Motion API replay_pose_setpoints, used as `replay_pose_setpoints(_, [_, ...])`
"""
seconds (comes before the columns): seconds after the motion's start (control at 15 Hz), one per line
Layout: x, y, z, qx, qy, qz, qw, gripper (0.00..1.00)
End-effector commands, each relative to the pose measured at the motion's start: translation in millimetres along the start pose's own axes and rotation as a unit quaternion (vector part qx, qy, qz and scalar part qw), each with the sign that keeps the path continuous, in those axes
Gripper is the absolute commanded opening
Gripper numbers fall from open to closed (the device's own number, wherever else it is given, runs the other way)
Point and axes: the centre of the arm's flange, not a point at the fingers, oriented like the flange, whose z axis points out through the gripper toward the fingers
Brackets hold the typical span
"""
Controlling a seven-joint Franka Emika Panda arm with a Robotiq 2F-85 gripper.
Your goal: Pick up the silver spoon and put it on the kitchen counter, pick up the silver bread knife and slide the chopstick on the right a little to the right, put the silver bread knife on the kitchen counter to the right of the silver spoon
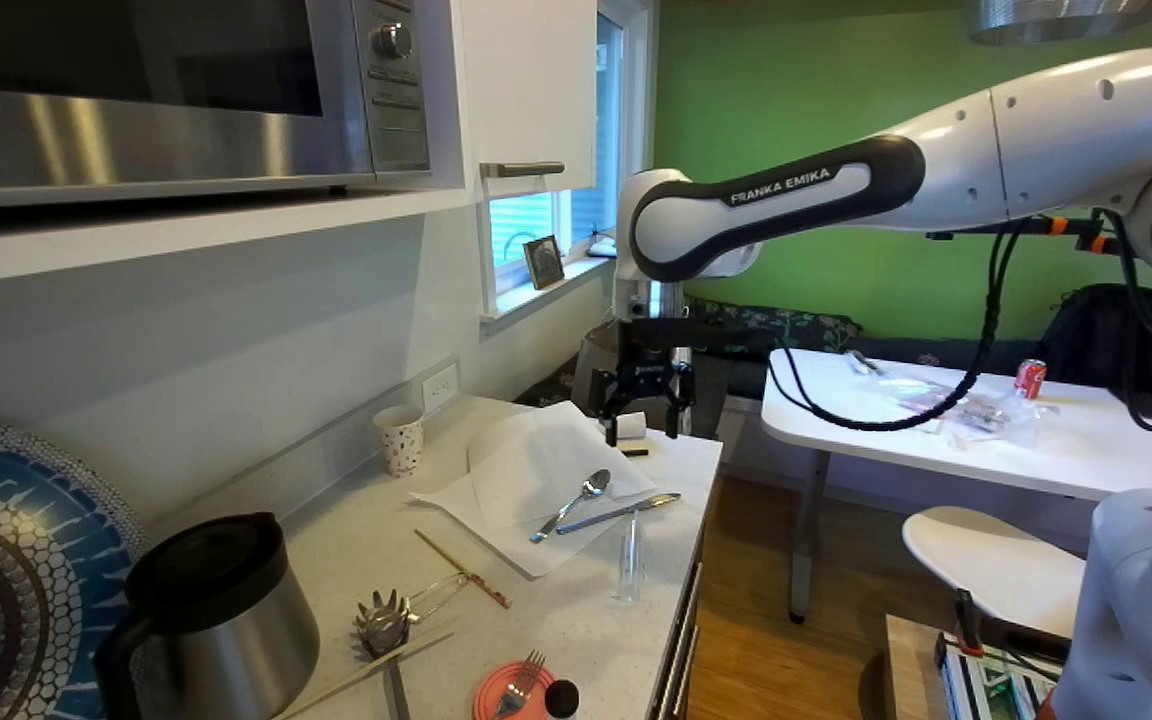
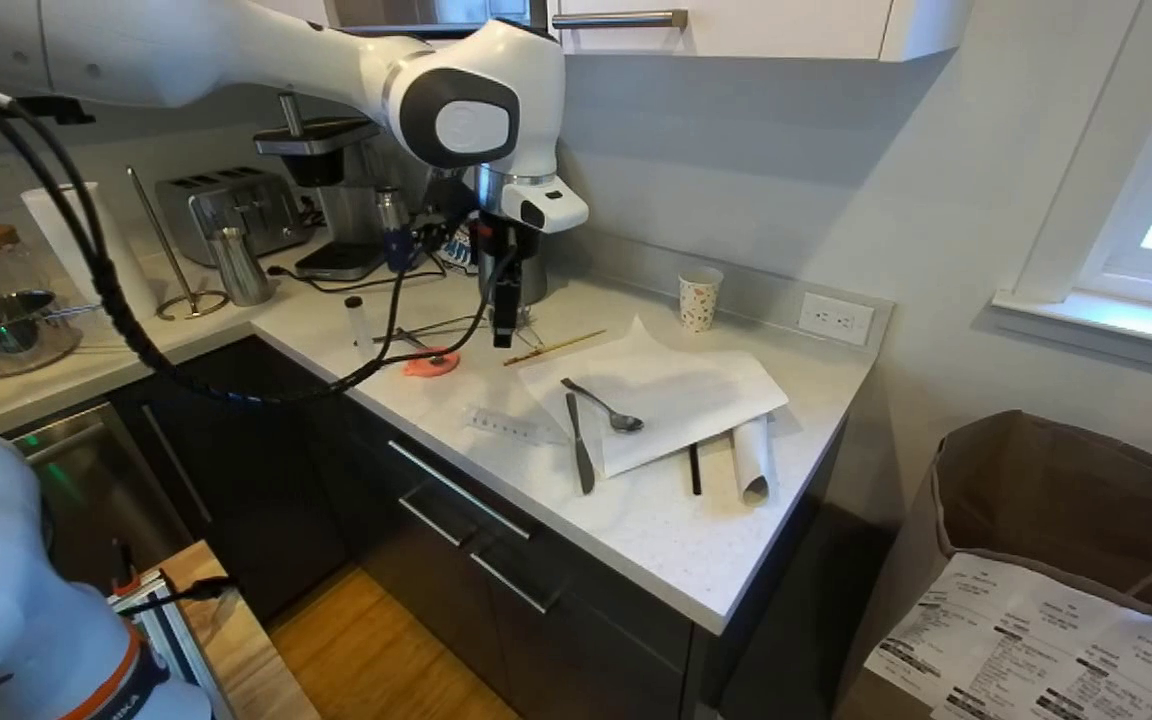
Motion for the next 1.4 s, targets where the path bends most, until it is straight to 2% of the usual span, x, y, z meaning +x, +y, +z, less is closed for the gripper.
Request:
replay_pose_setpoints(0.0, [37.5, -6.3, 28.0, 0.031, 0.014, 0.093, 0.9951, 1.0])
replay_pose_setpoints(0.2, [63.9, -2.5, 54.6, 0.048, 0.042, 0.168, 0.9838, 1.0])
replay_pose_setpoints(0.47, [90.6, -7.4, 87.8, 0.066, 0.07, 0.267, 0.9588, 1.0])
replay_pose_setpoints(0.6, [94.5, -14.3, 100.9, 0.053, 0.047, 0.303, 0.9502, 1.0])
replay_pose_setpoints(0.67, [88.4, -3.4, 90.6, 0.051, 0.062, 0.266, 0.9605, 1.0])
replay_pose_setpoints(0.87, [91.6, -8.6, 104.3, 0.044, 0.055, 0.289, 0.9546, 1.0])
replay_pose_setpoints(1.33, [105.5, -17.2, 112.7, 0.049, 0.066, 0.295, 0.9519, 1.0])
